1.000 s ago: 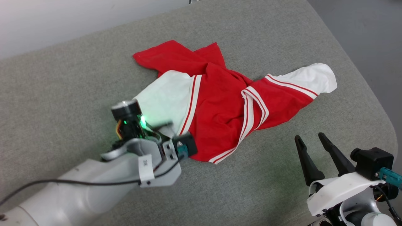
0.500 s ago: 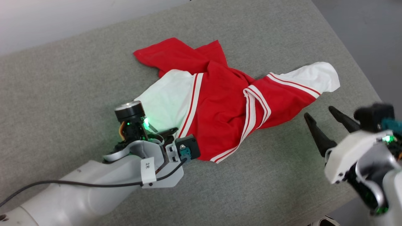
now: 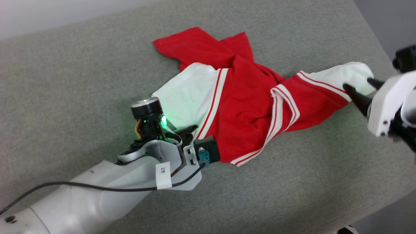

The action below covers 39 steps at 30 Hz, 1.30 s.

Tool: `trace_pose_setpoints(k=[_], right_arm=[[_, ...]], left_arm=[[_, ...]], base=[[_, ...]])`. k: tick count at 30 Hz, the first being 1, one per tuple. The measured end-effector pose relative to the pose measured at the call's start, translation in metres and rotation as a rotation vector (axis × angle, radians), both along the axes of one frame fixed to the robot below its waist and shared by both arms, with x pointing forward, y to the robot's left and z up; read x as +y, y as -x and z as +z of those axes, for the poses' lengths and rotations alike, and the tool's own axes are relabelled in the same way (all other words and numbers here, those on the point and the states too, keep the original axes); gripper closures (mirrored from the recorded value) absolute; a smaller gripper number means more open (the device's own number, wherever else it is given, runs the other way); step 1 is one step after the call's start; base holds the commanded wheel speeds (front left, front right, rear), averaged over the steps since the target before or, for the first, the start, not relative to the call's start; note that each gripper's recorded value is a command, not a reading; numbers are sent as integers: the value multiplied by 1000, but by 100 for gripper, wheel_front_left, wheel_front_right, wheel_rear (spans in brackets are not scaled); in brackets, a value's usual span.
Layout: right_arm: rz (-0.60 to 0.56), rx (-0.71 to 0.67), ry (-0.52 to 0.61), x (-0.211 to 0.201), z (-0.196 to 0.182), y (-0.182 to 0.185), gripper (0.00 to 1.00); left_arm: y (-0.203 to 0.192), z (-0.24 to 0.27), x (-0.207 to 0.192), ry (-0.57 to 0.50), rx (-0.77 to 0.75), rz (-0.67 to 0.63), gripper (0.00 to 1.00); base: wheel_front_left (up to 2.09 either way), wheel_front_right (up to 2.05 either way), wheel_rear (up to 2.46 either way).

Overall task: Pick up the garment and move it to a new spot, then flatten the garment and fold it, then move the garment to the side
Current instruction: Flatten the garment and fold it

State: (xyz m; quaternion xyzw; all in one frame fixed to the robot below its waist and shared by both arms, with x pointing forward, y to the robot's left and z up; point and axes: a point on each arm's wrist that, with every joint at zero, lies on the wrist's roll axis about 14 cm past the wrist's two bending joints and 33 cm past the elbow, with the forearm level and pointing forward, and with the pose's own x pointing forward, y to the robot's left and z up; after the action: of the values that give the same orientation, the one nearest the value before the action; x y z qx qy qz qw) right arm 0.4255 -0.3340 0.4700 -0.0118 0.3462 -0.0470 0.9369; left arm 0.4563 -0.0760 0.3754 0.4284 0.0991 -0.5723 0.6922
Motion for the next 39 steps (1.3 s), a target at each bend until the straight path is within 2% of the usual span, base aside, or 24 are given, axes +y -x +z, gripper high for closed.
trace_pose_setpoints(k=[5,14,20,30,31,33,34,36,37,39], right_arm=[[17,-15,5,4,0,-28,0],[46,110,46,11,-44,-50,0],[48,213,25,19,-77,-43,0],[49,232,26,17,-86,-46,0],[49,230,27,17,-86,-48,10],[51,231,28,17,-89,-49,54],[50,230,27,17,-89,-50,63],[57,236,33,18,-91,-52,90],[58,236,34,18,-92,-53,100],[57,230,30,19,-92,-55,100]], left_arm=[[-3,-2,-2,16,3,-2,100],[-6,-9,-5,48,22,-6,100],[-7,-11,-6,62,28,-6,100],[-7,-11,-6,72,40,0,100],[-7,-11,-6,74,42,1,100],[-8,-11,-6,77,47,4,100],[-8,-11,-6,79,51,5,100],[-7,-11,-6,80,59,10,100],[-7,-11,-6,83,66,12,100],[-8,-10,-5,85,76,19,100]], base=[[0,0,0],[0,0,0],[0,0,0],[0,0,0],[0,0,0],[0,0,0],[0,0,0],[0,0,0],[0,0,0],[0,0,0]])
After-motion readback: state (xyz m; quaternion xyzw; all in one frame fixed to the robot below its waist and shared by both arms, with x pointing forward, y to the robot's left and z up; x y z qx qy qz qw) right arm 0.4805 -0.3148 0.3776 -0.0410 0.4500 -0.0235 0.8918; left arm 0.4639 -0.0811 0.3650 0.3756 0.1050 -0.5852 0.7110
